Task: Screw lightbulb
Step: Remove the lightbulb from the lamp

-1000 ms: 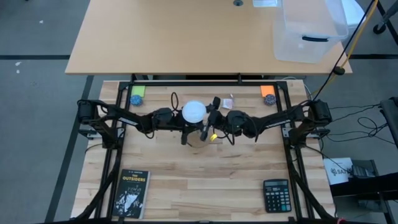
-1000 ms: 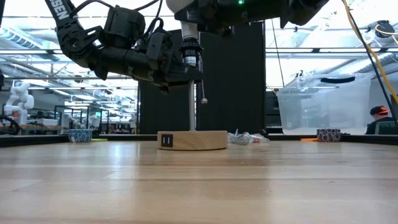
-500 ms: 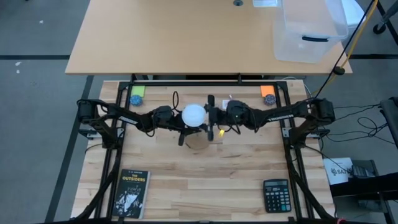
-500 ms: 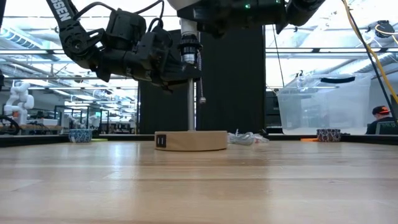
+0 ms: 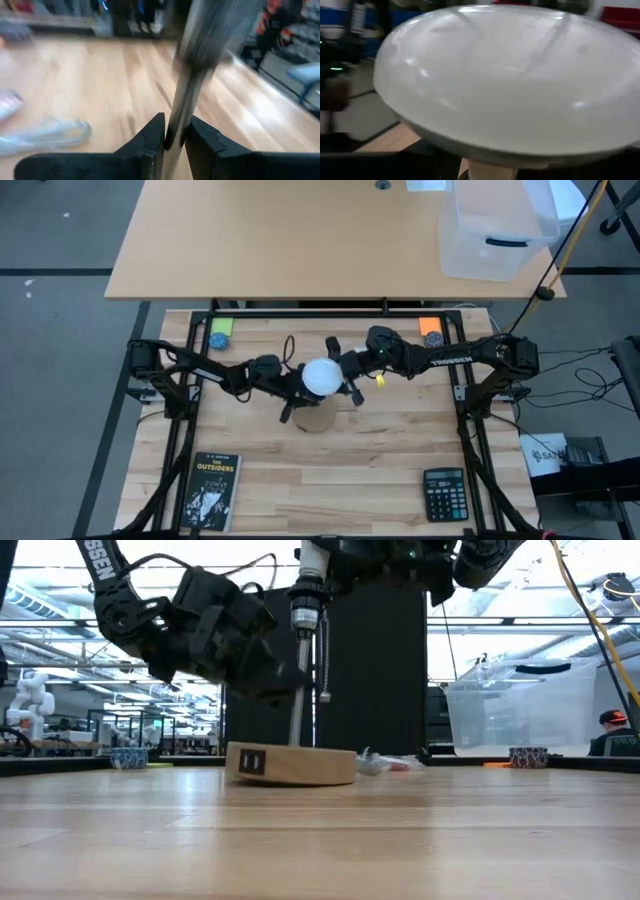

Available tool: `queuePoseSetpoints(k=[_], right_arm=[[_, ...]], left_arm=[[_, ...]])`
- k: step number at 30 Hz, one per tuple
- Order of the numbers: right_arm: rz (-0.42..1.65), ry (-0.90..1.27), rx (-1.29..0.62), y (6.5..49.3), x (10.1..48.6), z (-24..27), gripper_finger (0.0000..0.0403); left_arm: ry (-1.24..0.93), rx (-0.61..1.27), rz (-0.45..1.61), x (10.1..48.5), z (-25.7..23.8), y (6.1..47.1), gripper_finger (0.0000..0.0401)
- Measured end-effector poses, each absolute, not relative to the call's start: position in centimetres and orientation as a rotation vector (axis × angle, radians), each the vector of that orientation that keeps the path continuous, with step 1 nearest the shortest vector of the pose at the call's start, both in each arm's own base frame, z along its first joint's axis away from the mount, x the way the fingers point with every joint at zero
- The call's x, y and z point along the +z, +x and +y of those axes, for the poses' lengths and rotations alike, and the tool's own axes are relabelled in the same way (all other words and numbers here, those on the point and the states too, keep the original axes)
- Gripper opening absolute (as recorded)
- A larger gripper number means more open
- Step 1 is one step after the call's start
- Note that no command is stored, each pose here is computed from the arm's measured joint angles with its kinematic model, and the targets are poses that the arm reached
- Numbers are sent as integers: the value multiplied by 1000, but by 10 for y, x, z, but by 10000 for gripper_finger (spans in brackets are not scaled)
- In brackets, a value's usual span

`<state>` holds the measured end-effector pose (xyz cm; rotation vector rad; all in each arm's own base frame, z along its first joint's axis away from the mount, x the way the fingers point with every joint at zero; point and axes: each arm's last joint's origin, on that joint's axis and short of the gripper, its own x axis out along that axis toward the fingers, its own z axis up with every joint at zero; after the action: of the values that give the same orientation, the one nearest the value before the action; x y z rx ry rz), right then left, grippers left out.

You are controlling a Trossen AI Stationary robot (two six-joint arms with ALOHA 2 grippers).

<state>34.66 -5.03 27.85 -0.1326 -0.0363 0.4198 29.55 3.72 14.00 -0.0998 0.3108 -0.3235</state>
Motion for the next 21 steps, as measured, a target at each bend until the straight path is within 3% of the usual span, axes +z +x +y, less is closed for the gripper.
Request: queuePoseSetpoints(k=[3, 11, 21], right_arm=[[-40, -129, 494, 347, 280, -47, 197], [-26, -108, 464, 348, 281, -46, 207], [-19, -92, 455, 348, 281, -44, 257]], left_arm=[[-105, -335, 338, 137, 36, 295, 68], [-103, -303, 361, 135, 37, 294, 70], [-87, -272, 368, 134, 39, 294, 70]])
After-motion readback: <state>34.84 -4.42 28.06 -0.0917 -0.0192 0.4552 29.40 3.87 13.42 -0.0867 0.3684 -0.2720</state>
